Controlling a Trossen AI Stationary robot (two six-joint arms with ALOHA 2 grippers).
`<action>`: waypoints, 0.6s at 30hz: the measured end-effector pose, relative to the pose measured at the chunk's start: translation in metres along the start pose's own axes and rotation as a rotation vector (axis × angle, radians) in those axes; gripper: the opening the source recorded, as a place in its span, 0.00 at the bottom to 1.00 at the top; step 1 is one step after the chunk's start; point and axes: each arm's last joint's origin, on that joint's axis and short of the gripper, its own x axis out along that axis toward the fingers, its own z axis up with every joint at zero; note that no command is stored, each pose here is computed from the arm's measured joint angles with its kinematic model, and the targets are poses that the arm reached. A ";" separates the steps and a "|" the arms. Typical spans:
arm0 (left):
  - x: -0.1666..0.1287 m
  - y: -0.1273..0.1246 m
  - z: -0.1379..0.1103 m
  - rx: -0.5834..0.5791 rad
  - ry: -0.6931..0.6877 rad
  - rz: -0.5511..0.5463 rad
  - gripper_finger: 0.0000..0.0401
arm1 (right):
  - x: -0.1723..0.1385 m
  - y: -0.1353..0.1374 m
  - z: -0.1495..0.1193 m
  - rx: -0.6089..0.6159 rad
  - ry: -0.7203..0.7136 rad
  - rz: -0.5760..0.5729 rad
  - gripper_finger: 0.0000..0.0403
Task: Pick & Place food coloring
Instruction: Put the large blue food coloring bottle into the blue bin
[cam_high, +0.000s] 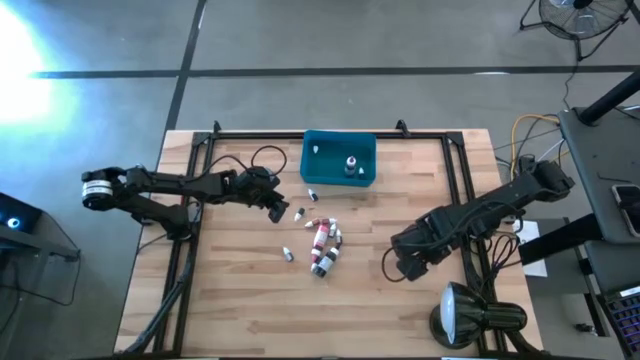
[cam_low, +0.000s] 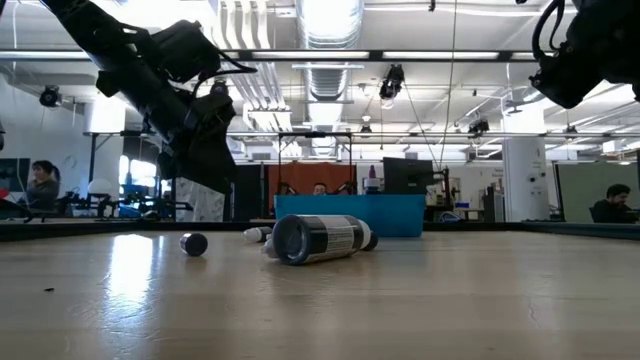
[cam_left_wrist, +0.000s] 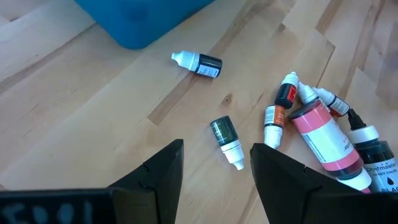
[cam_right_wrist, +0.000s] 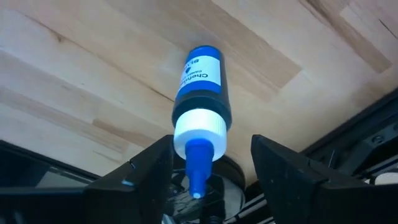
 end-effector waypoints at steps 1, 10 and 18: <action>0.000 0.000 0.000 0.000 0.002 -0.004 0.41 | 0.000 0.000 0.000 0.006 0.000 0.001 0.50; 0.000 0.000 0.000 0.000 0.010 -0.017 0.41 | 0.001 0.004 0.001 0.016 -0.005 0.028 0.41; 0.000 0.000 -0.001 0.000 0.012 -0.015 0.41 | 0.001 0.004 0.001 0.033 0.000 0.032 0.28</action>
